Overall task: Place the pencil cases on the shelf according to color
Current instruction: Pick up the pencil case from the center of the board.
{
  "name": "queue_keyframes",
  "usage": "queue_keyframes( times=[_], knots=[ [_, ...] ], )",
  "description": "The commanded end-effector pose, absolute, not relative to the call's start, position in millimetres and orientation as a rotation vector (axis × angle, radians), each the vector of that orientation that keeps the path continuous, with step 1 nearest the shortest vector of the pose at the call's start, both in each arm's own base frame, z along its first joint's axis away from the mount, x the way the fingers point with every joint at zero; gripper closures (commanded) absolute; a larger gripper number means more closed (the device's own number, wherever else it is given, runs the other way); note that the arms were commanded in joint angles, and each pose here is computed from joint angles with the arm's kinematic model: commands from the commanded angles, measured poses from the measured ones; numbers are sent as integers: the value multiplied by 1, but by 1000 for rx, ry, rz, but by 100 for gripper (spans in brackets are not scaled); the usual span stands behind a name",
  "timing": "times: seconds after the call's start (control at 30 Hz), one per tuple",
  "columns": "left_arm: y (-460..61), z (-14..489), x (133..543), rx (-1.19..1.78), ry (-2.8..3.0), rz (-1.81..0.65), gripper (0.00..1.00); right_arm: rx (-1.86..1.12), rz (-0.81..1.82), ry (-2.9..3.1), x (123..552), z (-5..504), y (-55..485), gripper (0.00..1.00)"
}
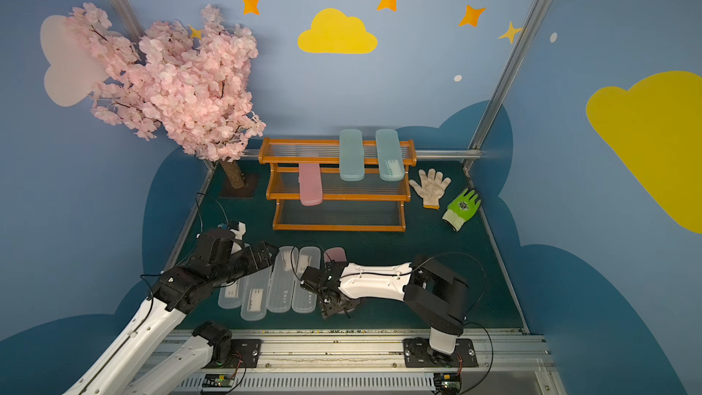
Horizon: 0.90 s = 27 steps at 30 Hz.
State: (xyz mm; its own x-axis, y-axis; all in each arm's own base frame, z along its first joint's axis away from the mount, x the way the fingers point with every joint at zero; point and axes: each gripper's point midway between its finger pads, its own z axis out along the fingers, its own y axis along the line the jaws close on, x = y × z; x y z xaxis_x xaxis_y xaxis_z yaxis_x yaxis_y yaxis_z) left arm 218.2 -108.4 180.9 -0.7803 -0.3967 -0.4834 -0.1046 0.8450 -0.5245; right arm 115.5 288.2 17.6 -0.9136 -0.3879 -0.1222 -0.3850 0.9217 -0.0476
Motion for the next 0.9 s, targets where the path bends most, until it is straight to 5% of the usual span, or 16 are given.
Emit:
queue_keyframes(
  times=[0.0,0.13,0.3,0.63,0.87],
  knots=[
    [-106,177,217,-358,2419,-623,0,-562,-67,2977,114,8,274,21],
    [-109,181,221,-357,2408,-637,0,-489,-79,2943,118,16,261,46],
    [-111,198,228,-334,2372,-642,0,-420,-150,2828,124,50,241,53],
    [-121,225,250,-295,2305,-667,0,-325,-75,2617,167,149,244,53],
    [-129,233,268,-261,2316,-655,0,-358,45,2642,211,170,278,52]
  ],
)
